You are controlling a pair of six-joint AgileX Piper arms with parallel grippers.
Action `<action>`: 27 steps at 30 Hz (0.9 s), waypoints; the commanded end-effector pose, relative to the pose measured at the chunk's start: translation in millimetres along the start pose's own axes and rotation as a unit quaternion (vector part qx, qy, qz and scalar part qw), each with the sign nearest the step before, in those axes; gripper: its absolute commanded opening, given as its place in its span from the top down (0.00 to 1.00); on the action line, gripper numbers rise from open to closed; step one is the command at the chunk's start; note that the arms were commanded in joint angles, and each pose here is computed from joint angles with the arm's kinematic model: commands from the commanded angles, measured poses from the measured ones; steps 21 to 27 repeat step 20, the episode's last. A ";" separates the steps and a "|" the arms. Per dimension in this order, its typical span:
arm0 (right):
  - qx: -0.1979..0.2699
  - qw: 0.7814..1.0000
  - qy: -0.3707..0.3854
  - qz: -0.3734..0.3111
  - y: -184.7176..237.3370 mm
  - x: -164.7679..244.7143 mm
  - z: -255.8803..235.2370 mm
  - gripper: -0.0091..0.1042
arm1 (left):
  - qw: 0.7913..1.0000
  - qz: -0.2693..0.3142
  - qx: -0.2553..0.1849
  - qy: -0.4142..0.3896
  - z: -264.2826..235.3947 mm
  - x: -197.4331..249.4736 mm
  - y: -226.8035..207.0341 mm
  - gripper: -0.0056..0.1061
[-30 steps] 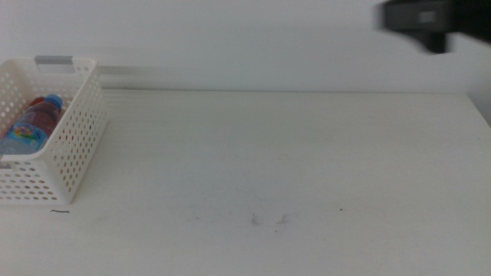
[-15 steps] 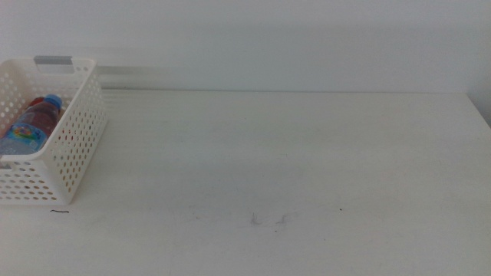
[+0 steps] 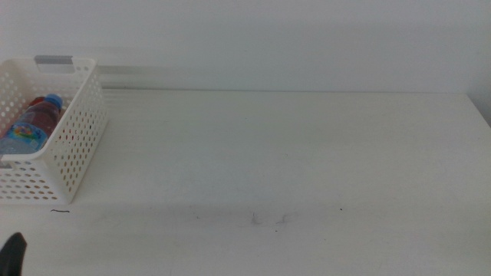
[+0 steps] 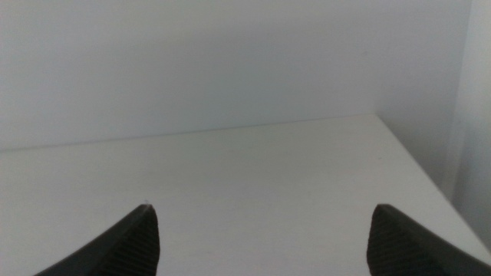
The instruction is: Use arms to grab the bottles and put them into the dustbin to the left of the table.
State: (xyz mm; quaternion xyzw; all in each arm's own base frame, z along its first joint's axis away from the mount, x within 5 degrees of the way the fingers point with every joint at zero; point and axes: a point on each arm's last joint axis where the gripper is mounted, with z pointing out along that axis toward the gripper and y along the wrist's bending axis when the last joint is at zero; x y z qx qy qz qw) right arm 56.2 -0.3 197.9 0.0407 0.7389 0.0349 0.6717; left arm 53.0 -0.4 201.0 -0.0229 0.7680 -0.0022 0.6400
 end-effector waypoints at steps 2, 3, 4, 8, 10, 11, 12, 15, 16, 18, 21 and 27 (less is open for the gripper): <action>0.011 0.999 0.000 -0.036 -1.8 1.2 -0.1 0.26 | 1.000 -0.005 0.001 -0.003 1.4 3.8 0.2 0.11; 0.012 0.999 0.000 -0.043 -2.0 1.1 -0.1 0.26 | 1.000 -0.005 0.001 0.002 1.8 5.8 0.2 0.11; 0.013 0.999 -0.001 -0.047 -2.1 1.1 -0.1 0.26 | 1.000 -0.006 0.001 0.003 2.4 7.4 0.3 0.11; 0.012 0.999 -0.001 -0.046 -2.1 1.1 -0.1 0.26 | 1.000 -0.006 0.000 0.012 4.2 13.7 0.6 0.11; 0.013 0.999 0.000 -0.046 -2.1 1.3 -0.1 0.26 | 1.000 -0.005 0.000 0.016 4.2 14.6 0.5 0.11; 0.013 0.999 0.000 -0.046 -2.1 1.3 -0.1 0.26 | 1.000 -0.005 0.001 0.023 4.1 15.8 0.4 0.11; 0.013 0.999 0.000 -0.046 -2.1 1.3 -0.1 0.26 | 1.000 -0.005 0.001 0.024 4.1 15.9 0.4 0.11; 0.013 0.999 0.000 -0.046 -2.1 1.3 -0.1 0.26 | 1.000 -0.005 0.001 0.024 4.1 15.9 0.4 0.11; 0.013 0.999 0.000 -0.046 -2.1 1.3 -0.1 0.26 | 1.000 -0.005 0.001 0.024 4.1 15.9 0.4 0.11; 0.013 0.999 0.000 -0.046 -2.1 1.3 -0.1 0.26 | 1.000 -0.005 0.001 0.024 4.1 15.9 0.4 0.11; 0.013 0.999 0.000 -0.046 -2.1 1.3 -0.1 0.26 | 1.000 -0.005 0.001 0.024 4.1 15.9 0.4 0.11; 0.013 0.999 0.000 -0.046 -2.1 1.3 -0.1 0.26 | 1.000 -0.005 0.001 0.024 4.1 15.9 0.4 0.11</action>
